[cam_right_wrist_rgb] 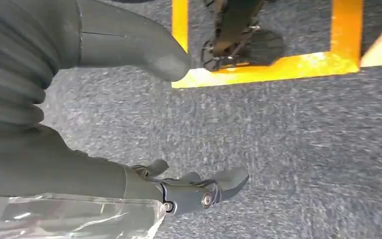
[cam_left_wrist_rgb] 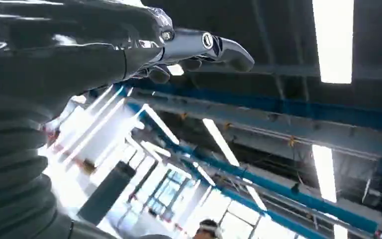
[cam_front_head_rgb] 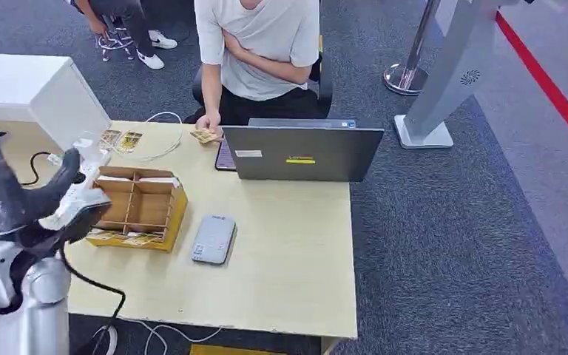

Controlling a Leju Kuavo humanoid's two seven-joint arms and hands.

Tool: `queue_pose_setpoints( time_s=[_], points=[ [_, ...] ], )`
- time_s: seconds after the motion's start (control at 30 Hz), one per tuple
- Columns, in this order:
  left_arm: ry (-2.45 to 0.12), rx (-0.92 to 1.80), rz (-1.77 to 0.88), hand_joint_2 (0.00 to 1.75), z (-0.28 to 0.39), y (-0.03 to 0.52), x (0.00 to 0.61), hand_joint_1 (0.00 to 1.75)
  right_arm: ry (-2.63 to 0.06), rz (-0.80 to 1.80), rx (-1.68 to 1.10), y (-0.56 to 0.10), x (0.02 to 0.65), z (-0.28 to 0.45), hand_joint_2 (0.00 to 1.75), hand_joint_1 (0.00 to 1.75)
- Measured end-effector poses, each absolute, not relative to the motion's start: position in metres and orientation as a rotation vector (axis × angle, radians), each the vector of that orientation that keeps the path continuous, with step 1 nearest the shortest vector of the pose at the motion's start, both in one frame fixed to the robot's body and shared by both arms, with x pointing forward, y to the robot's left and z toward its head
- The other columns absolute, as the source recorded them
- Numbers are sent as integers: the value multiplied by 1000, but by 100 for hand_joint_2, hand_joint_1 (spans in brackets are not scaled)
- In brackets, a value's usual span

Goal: Pass the card to the sensor for recognition and then transmit it.

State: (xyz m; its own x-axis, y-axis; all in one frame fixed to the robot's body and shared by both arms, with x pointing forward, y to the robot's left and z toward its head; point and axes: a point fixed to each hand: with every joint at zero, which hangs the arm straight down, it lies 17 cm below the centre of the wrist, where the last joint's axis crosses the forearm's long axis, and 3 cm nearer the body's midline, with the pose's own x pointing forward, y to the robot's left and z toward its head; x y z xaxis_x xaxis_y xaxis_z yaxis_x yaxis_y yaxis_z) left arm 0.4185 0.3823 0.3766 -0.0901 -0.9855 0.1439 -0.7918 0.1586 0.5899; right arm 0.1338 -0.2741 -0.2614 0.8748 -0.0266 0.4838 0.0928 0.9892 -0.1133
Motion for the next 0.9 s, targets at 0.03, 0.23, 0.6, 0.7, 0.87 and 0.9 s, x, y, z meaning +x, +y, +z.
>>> queue_pose_setpoints(
  time_s=[0.03, 0.23, 0.6, 0.7, 0.87, 0.9],
  points=[
    [-1893, 1723, -558, 175, 383, 375, 434, 0, -499, -50, -131, -272, 133, -262, 175, 0],
    [-1899, 1764, -747, 175, 403, 347, 472, 0, -491, -26, -116, -261, 128, -263, 175, 0],
    [-1712, 1799, -908, 175, 400, 356, 523, 0, -456, -2, -122, -259, 119, -266, 175, 0],
    [-1592, 1768, -921, 175, 386, 370, 538, 0, -430, 10, -130, -260, 115, -268, 175, 0],
    [-1533, 1745, -932, 175, 371, 378, 548, 0, -419, 39, -130, -257, 113, -269, 175, 0],
    [-1523, 1740, -939, 175, 367, 379, 550, 0, -419, 47, -129, -256, 113, -269, 175, 0]
  ],
)
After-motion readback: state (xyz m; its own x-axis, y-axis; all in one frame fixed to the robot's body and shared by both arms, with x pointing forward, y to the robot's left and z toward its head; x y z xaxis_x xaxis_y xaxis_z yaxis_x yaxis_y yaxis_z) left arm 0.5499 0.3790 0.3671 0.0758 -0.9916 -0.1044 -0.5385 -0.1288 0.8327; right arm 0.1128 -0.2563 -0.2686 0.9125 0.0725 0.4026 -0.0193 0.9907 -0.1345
